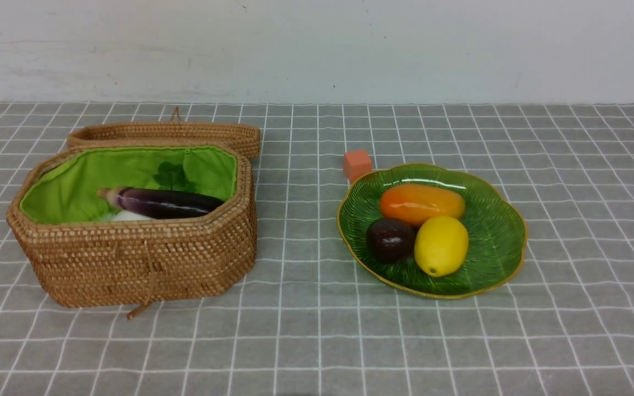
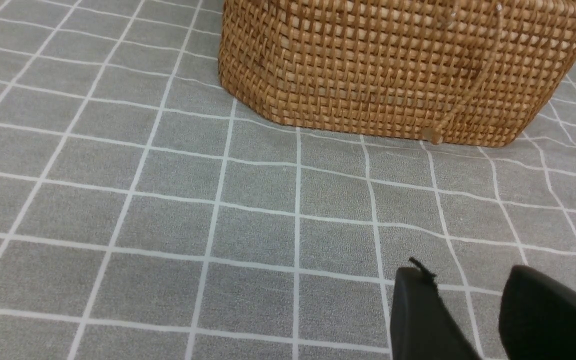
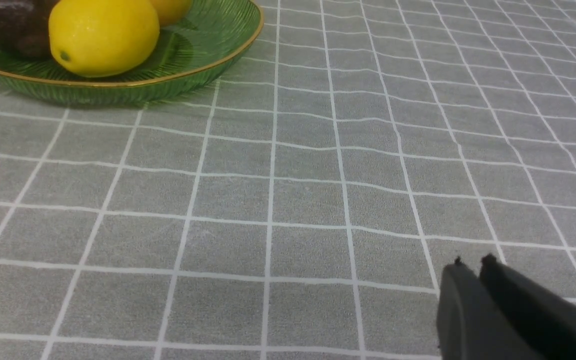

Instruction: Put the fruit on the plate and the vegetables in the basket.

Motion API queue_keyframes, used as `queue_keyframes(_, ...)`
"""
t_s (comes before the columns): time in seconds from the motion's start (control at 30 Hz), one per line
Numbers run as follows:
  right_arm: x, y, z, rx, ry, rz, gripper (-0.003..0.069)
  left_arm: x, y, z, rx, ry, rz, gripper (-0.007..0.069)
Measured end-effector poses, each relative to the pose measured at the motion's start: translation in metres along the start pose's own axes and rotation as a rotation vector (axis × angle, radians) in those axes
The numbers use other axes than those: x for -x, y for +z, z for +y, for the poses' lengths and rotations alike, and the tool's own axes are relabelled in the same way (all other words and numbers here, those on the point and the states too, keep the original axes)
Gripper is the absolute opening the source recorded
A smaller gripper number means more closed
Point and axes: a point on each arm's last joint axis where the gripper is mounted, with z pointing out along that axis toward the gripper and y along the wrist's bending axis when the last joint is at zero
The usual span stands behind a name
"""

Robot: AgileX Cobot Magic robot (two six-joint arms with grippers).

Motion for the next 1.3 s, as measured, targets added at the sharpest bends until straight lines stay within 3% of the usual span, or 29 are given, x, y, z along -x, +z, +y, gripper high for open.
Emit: queue_keyframes(1.3,0.0000,0.0000,0.0000,0.000,0.001,0.000,0.0103,0.0000,0.0000,0.0000,0.000,0.000,0.000,0.0239)
